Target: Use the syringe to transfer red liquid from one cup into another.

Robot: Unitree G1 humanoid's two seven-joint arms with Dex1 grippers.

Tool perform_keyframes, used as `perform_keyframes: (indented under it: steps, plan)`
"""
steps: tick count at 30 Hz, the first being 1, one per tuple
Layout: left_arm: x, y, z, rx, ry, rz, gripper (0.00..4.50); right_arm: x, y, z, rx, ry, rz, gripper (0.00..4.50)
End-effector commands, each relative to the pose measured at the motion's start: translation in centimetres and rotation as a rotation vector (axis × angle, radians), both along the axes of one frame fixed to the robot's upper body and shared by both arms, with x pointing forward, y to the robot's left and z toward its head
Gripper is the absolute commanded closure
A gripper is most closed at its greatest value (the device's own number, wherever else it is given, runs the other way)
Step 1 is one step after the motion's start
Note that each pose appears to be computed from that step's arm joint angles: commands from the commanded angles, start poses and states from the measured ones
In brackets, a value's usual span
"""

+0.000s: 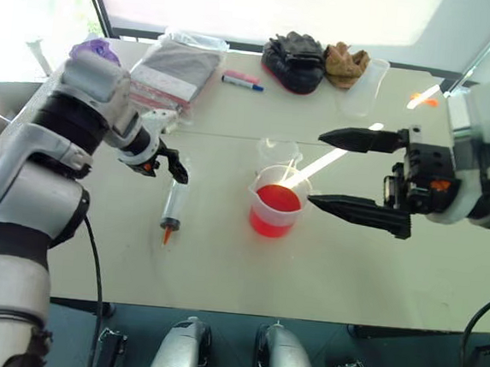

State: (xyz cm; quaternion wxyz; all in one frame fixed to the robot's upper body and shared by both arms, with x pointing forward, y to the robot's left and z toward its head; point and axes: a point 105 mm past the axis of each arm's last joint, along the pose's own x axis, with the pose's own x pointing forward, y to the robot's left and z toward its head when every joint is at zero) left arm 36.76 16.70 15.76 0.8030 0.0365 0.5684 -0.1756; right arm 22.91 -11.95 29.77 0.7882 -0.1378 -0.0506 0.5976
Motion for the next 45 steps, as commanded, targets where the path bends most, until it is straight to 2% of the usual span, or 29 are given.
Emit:
perform_keyframes:
  steps: [1, 7, 11, 17, 20, 22, 27, 28, 32, 34, 35, 36, 38, 40, 41, 45]
  plan:
    - [0.7, -0.8, 0.2, -0.012, -0.030, -0.014, 0.00, -0.4, -0.2, 1.1, 0.020, -0.053, -0.007, 0.03]
    - [1.0, -1.6, -1.5, -0.005, -0.016, -0.028, 0.00, -0.1, -0.3, 1.2, 0.030, -0.055, -0.025, 0.03]
    - [1.1, -1.7, -2.1, 0.003, -0.019, -0.031, 1.10, -0.1, -0.3, 1.2, 0.036, -0.057, -0.039, 0.00]
    - [1.3, -1.4, -1.7, -0.006, -0.032, -0.017, 2.48, 0.1, -0.7, 1.2, 0.042, -0.054, -0.058, 0.00]
    - [1.7, -1.2, -1.1, -0.012, -0.067, -0.017, 2.84, 0.2, -0.8, 1.1, 0.046, -0.050, -0.064, 0.00]
    - [2.1, -1.1, -0.3, -0.029, -0.101, -0.020, 2.87, 0.2, -0.9, 1.0, 0.048, -0.045, -0.067, 0.00]
    - [3.2, -1.8, 5.5, -0.158, -0.275, -0.080, 2.88, 0.4, -1.3, 0.5, 0.048, -0.026, -0.100, 0.00]
    - [3.2, -2.4, 7.7, -0.220, -0.333, -0.117, 2.88, 0.6, -1.7, 0.4, 0.051, -0.023, -0.119, 0.00]
    - [1.9, -6.0, 21.3, -0.509, -0.806, -0.419, 2.88, 2.1, -5.4, 1.5, 0.126, -0.039, -0.284, 0.00]
    - [1.6, -6.8, 24.5, -0.539, -1.006, -0.489, 2.88, 2.7, -6.5, 2.1, 0.147, -0.069, -0.337, 0.00]
    - [1.8, -7.2, 25.8, -0.485, -1.167, -0.528, 2.88, 3.0, -7.1, 2.7, 0.166, -0.103, -0.373, 0.00]
    - [1.8, -7.5, 26.6, -0.447, -1.276, -0.550, 2.88, 3.3, -7.4, 3.2, 0.179, -0.127, -0.396, 0.00]
    - [2.5, -9.3, 26.6, -0.405, -1.378, -0.546, 2.88, 4.2, -8.7, 4.8, 0.216, -0.229, -0.502, 0.00]
    - [1.9, -12.1, 26.4, -0.548, -1.396, -0.585, 2.88, 4.9, -9.7, 6.4, 0.236, -0.328, -0.607, 0.00]
    - [1.4, -13.2, 26.4, -0.663, -1.382, -0.606, 2.88, 5.0, -9.9, 7.0, 0.235, -0.370, -0.640, 0.00]
    - [-0.4, -15.2, 25.4, -0.937, -1.326, -0.688, 2.88, 4.7, -9.7, 8.6, 0.221, -0.491, -0.686, 0.00]
